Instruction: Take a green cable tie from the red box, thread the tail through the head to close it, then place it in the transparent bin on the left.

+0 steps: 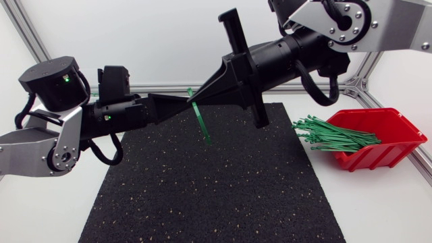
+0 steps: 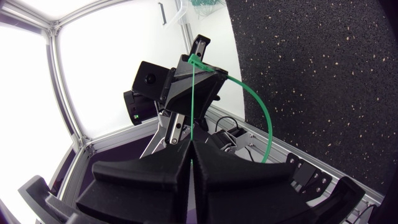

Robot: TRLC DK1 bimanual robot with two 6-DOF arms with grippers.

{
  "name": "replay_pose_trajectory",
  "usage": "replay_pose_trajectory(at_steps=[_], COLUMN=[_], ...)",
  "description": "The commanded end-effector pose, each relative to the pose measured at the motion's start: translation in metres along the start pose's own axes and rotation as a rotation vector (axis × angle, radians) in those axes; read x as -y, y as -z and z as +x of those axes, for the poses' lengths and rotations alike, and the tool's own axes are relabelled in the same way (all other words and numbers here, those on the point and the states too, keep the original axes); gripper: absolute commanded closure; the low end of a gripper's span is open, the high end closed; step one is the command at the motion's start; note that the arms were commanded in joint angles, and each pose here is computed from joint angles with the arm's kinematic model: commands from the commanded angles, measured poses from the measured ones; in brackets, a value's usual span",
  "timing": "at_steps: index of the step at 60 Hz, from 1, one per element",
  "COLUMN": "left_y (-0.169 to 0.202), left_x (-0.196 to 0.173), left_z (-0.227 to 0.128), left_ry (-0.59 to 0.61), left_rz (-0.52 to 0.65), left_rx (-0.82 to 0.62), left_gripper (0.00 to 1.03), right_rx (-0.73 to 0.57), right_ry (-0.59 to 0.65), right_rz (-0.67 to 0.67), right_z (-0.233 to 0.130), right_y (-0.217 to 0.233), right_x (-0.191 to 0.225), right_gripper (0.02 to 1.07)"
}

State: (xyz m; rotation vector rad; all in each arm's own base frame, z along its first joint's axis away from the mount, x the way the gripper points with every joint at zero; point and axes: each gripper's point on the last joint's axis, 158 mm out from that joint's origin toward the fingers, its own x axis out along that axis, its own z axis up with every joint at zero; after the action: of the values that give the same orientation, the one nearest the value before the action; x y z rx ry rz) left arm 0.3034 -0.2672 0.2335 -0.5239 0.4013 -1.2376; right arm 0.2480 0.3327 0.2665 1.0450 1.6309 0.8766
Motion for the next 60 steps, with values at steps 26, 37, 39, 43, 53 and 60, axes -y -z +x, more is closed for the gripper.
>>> replay_pose_trajectory(at_steps=[26, 37, 39, 43, 53, 60], left_y=[0.005, 0.007, 0.007, 0.007, 0.007, 0.005], left_x=[0.005, 0.013, 0.014, 0.016, 0.017, 0.021], left_z=[-0.002, -0.003, -0.004, -0.004, -0.003, -0.004], left_ry=[0.013, 0.025, 0.026, 0.029, 0.033, 0.037], left_rz=[-0.005, -0.001, 0.000, 0.001, 0.004, 0.014], left_rx=[-0.004, -0.004, -0.004, -0.003, -0.006, 0.000], left_gripper=[1.00, 1.00, 1.00, 1.00, 1.00, 1.00], right_rx=[0.000, 0.002, 0.001, 0.000, -0.002, -0.006], right_ry=[0.005, 0.002, 0.005, 0.006, 0.009, 0.019], right_rz=[0.041, 0.037, 0.043, 0.045, 0.050, 0.072], right_z=[0.003, 0.002, 0.003, 0.004, 0.005, 0.008], right_y=[-0.004, -0.005, -0.007, -0.007, -0.008, -0.013], right_x=[0.007, 0.005, 0.007, 0.008, 0.009, 0.015], right_gripper=[1.01, 1.01, 1.01, 1.01, 1.01, 1.01])
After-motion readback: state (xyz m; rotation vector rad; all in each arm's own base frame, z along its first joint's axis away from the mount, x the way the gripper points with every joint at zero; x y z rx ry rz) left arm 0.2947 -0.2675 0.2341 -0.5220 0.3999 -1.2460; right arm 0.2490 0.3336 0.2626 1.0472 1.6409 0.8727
